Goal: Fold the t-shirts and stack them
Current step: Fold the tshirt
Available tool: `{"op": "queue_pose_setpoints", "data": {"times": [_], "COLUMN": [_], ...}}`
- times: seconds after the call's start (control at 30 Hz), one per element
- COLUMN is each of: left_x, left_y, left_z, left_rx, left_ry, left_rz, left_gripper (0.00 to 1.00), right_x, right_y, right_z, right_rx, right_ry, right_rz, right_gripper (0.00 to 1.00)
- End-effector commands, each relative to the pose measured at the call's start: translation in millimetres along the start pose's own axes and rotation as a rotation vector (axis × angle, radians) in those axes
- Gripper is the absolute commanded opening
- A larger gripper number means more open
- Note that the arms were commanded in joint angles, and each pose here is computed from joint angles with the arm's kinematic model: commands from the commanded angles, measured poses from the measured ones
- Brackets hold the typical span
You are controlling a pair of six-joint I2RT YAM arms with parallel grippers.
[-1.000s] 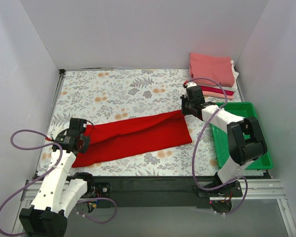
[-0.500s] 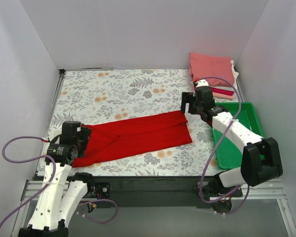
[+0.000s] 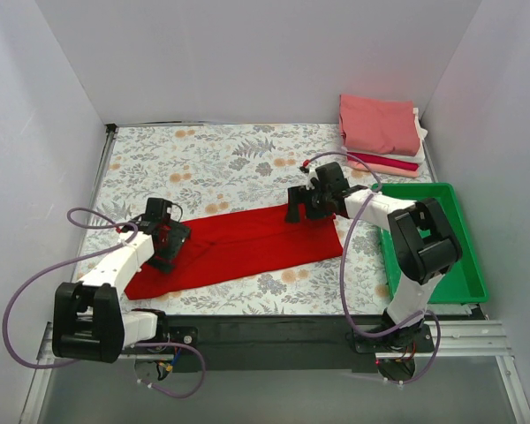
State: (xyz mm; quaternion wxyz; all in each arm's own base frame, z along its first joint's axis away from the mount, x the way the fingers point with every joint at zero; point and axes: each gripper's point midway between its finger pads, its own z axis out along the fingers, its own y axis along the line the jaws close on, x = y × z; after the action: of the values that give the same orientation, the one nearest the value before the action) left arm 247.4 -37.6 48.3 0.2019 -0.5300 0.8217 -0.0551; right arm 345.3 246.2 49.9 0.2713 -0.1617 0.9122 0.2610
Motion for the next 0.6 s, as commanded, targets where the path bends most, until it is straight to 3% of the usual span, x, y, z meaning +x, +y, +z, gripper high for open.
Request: {"op": "queue_pose_setpoints", "data": {"times": [0.0,0.2,0.4,0.57], "left_x": [1,8,-7,6], "left_y": [6,2,-50,-111], "left_z": [12,32,60,120], "left_rx": [-0.020,-0.035,-0.007,-0.012], "left_ry": [-0.010,0.024,0.012,0.091], "left_rz": [0.010,0.025,0.055,0.131], "left_gripper": [0.86,0.86,0.86,0.84], "right_x": [-2,29,76,116], "right_y": [-10,-38,-49,-9], "right_z": [4,-7,-35,-58], "right_rx": [0.054,0.200,0.282,0.157], "right_ry": [-0.007,0.021,0.031,0.039], "right_rz": [0.032,0.111,0.202,0.265], "right_gripper": [0.98,0.98,0.98,0.98]}}
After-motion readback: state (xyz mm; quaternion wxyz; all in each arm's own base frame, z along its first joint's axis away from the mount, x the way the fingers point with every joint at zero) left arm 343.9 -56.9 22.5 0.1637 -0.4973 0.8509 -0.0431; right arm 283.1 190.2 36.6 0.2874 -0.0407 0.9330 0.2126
